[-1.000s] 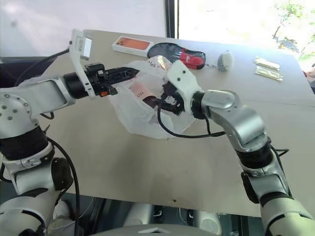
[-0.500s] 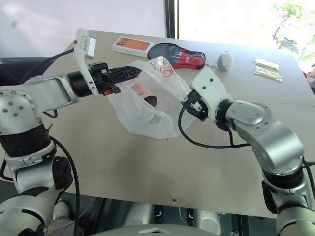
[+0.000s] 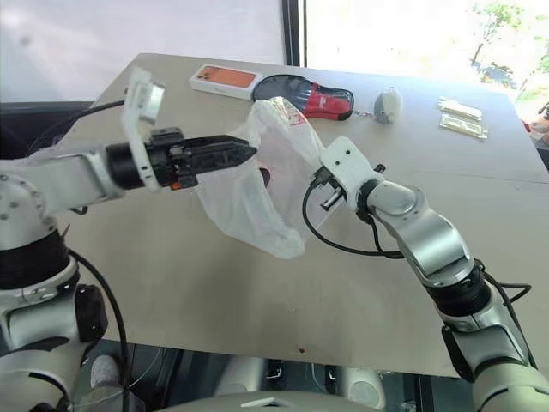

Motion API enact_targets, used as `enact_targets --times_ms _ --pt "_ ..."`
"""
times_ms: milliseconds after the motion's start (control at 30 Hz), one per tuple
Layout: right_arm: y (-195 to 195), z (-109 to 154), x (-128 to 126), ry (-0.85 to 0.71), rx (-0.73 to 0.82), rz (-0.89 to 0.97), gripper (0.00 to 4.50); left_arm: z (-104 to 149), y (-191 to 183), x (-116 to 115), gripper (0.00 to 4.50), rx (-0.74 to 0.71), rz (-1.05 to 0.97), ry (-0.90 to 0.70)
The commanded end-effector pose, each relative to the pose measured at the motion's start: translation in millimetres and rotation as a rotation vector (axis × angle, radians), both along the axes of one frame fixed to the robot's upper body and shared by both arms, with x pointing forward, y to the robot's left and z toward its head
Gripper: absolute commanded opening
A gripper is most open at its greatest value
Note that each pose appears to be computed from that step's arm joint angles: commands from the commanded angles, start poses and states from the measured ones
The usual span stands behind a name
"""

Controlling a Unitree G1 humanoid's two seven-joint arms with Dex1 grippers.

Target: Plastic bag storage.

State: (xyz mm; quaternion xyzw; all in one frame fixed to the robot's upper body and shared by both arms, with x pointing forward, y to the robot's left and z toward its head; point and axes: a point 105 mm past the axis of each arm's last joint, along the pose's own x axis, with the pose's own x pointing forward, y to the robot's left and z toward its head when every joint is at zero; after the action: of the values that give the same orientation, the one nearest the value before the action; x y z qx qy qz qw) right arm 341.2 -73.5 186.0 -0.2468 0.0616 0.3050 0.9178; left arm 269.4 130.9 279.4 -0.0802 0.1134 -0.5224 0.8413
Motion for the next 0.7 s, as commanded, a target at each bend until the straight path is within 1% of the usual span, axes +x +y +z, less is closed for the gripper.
enact_targets --times_ms 33,67,100,167,200,267,333,400,433,533,600,633,667,700 --pt "-4 18 3 -0.053 0.035 0.009 0.0 15 12 -37 3.88 -0.03 -0.125 0.002" --pt "-4 18 4 -0.052 0.037 0.011 0.0 11 15 -46 4.35 0.003 -0.14 0.015" --pt "-5 18 5 -0.05 0.041 0.013 0.0 5 15 -54 4.43 0.059 -0.146 0.015" --pt "-4 19 7 -0.044 0.052 0.02 0.0 -6 13 -69 4.43 0.155 -0.174 0.011" --pt "-5 19 7 -0.04 0.059 0.024 0.0 -17 10 -71 4.43 0.248 -0.16 -0.027" --pt "-4 20 8 -0.036 0.064 0.029 0.0 -31 5 -74 4.43 0.349 -0.164 -0.081" --pt "-3 19 10 -0.03 0.07 0.033 0.0 -40 -1 -65 4.43 0.459 -0.141 -0.207" --pt "-3 18 10 -0.029 0.064 0.036 0.0 -47 -7 -60 4.43 0.629 -0.176 -0.417" --pt "-3 18 11 -0.027 0.066 0.035 0.0 -46 -9 -55 4.43 0.681 -0.198 -0.505" --pt "-2 19 15 -0.023 0.077 0.032 0.0 -31 -17 -36 4.43 0.722 -0.248 -0.726" --pt "0 19 18 -0.021 0.082 0.033 0.0 -29 -22 -26 4.43 0.745 -0.291 -0.799" --pt "1 18 19 -0.021 0.082 0.033 0.0 -31 -23 -21 4.43 0.741 -0.297 -0.793" --pt "2 18 20 -0.02 0.084 0.032 0.0 -33 -26 -19 4.43 0.697 -0.304 -0.745" --pt "2 18 21 -0.021 0.085 0.03 0.0 -32 -29 -22 4.43 0.55 -0.303 -0.59"
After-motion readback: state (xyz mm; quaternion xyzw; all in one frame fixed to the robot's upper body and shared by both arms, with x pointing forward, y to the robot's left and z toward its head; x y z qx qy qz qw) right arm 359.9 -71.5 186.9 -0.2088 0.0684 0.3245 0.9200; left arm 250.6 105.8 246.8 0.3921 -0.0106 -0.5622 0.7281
